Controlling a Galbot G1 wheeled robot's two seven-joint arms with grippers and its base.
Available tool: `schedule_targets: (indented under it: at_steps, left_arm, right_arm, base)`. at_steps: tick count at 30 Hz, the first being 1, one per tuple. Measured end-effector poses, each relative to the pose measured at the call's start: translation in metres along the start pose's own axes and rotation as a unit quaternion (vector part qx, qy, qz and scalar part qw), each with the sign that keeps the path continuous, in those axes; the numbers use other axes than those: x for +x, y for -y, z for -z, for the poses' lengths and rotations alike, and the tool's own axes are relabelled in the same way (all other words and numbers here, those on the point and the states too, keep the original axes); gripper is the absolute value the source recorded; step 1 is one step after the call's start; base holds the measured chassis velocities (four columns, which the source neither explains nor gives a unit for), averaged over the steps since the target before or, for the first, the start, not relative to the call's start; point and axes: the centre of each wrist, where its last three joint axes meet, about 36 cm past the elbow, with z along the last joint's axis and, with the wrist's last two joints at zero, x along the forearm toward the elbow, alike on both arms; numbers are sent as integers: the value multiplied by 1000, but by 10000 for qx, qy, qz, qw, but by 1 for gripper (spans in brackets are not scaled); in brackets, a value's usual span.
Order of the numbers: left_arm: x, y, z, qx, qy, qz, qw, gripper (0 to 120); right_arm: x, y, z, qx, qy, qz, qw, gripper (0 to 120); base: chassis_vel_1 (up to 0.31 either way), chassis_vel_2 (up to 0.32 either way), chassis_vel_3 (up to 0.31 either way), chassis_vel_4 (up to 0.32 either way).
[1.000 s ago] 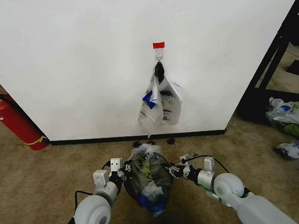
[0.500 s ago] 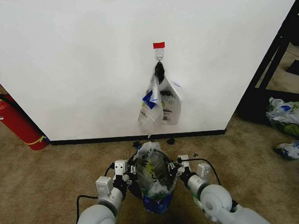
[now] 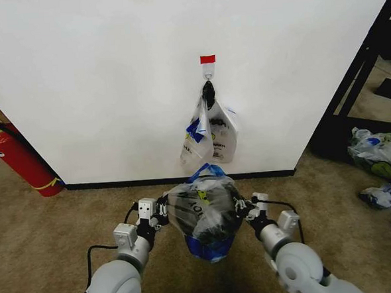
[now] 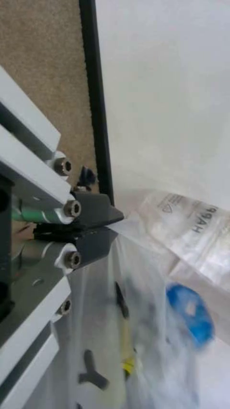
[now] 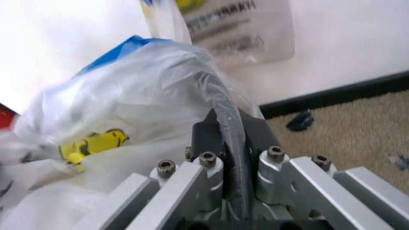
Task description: Pick up the garbage bag from the wall and place it over the trash bin.
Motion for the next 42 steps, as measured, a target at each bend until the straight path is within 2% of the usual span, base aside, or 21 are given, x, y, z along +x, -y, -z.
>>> schedule_targets:
  at_steps: [9,17,23,26,28,30,31,34,36,37,39,40,41,42]
  left_arm:
    - [-13,-17,-15,-248,-14,83,9997,0]
    - [-10,-13,-22,-227,-34,-132,9996,0]
    - [-12,-11,-28,-77,232,-241,9994,0]
    - [-13,-13,-31,-18,352,-235,9991,10]
    - [-12,-17,-34,34,473,-263,9985,22]
    - [-12,-18,-34,51,513,-294,9982,23]
    - [-9,-20,-36,82,576,-379,9976,30]
    - [2,-17,-38,252,574,-554,9965,43]
    - [3,-17,-39,263,561,-546,9966,45]
    - [4,-18,-39,270,560,-501,9968,50]
    - [12,-11,-27,491,480,-9,9976,60]
    - [20,-1,-13,891,381,61,9953,65]
    - [24,3,-7,1088,336,56,9935,66]
    - [24,3,-7,1088,336,56,9935,66]
  right_arm:
    - [11,4,16,29,69,169,9998,2]
    - [4,2,17,-115,402,162,9990,2]
    - [-2,1,12,-278,615,128,9976,2]
    - [-5,0,9,-363,680,97,9970,2]
    - [-8,1,5,-440,745,16,9962,2]
    - [-10,2,4,-465,764,-22,9960,2]
    - [-13,3,1,-525,804,-105,9953,2]
    - [-26,4,-11,-709,936,-267,9927,2]
    - [-29,4,-13,-760,968,-299,9919,2]
    - [-33,4,-16,-814,999,-336,9911,2]
    - [-40,5,-22,-940,1158,-462,9877,2]
    - [-43,7,-25,-979,1222,-517,9863,2]
    - [-43,7,-26,-996,1246,-538,9857,2]
    - [-43,7,-26,-996,1246,-538,9857,2]
  base:
    - [0,0,0,0]
    - [0,0,0,0]
    - [0,0,0,0]
    - [0,0,0,0]
    - [0,0,0,0]
    - [0,0,0,0]
    - [0,0,0,0]
    - [0,0,0,0]
    - [0,0,0,0]
    - [0,0,0,0]
    - [0,0,0,0]
    - [0,0,0,0]
    - [0,0,0,0]
    - [0,0,0,0]
